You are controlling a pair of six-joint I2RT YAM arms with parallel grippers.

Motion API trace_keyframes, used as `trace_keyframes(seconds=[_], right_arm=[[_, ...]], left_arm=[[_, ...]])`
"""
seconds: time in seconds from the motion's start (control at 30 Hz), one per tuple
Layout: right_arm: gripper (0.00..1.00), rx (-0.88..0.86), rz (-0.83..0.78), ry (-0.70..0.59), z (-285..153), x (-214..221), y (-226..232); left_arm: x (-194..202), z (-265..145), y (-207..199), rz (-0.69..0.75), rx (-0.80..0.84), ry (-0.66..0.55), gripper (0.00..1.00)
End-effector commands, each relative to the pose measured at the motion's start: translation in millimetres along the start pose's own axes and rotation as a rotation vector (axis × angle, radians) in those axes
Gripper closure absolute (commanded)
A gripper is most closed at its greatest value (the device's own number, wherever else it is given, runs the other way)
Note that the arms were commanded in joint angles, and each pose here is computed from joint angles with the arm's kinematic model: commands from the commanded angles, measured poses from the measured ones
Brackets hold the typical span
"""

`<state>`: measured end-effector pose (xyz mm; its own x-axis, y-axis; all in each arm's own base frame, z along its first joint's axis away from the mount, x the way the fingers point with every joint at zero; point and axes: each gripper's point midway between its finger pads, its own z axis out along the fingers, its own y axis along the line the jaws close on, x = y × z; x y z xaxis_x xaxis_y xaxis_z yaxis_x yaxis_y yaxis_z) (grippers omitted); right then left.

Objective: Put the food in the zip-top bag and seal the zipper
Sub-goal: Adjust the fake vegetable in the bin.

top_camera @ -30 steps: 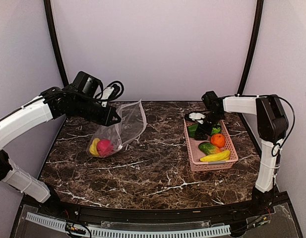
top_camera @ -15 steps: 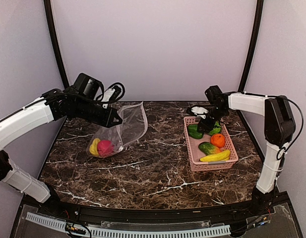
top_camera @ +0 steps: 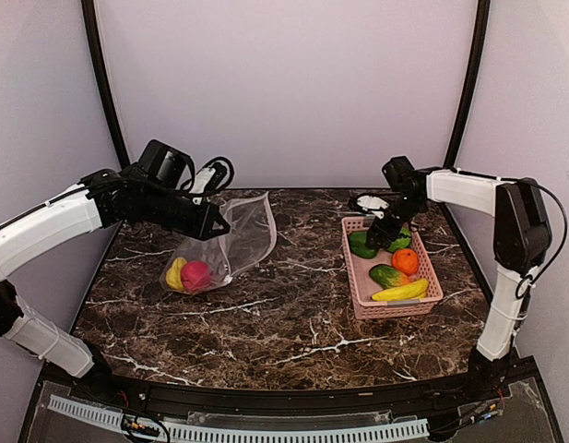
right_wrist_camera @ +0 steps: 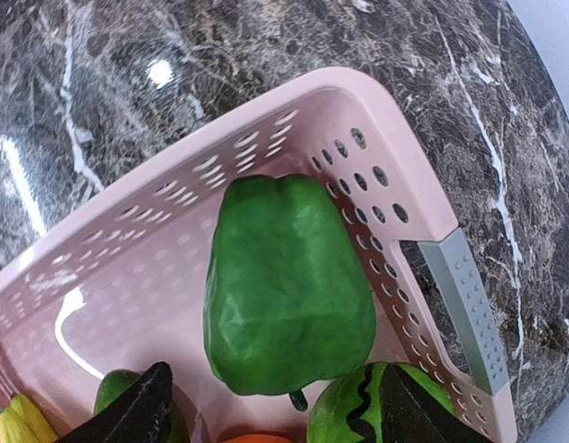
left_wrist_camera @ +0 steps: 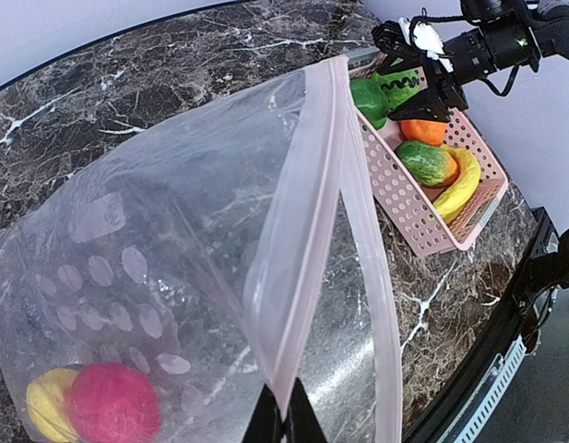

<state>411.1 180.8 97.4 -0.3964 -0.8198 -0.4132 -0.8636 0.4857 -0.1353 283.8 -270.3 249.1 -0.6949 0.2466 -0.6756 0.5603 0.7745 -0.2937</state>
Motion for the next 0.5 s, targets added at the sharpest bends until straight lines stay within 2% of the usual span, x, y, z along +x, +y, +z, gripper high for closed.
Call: trace_keyframes(seconds=[0.0, 0.3, 0.47], right_arm=[[0.22, -0.003, 0.017, -0.008, 13, -11, -9], [0.23, -0.041, 0.045, -0.016, 26, -17, -13], [0.32, -0.065, 0.057, -0.008, 28, -12, -12]], left_arm=[[3, -4, -3, -0.009, 0.017, -0.011, 0.99], [3, -5, -3, -0.020, 0.017, -0.013, 0.99], [0, -3, -4, -0.026, 0.024, -0.016, 0.99]])
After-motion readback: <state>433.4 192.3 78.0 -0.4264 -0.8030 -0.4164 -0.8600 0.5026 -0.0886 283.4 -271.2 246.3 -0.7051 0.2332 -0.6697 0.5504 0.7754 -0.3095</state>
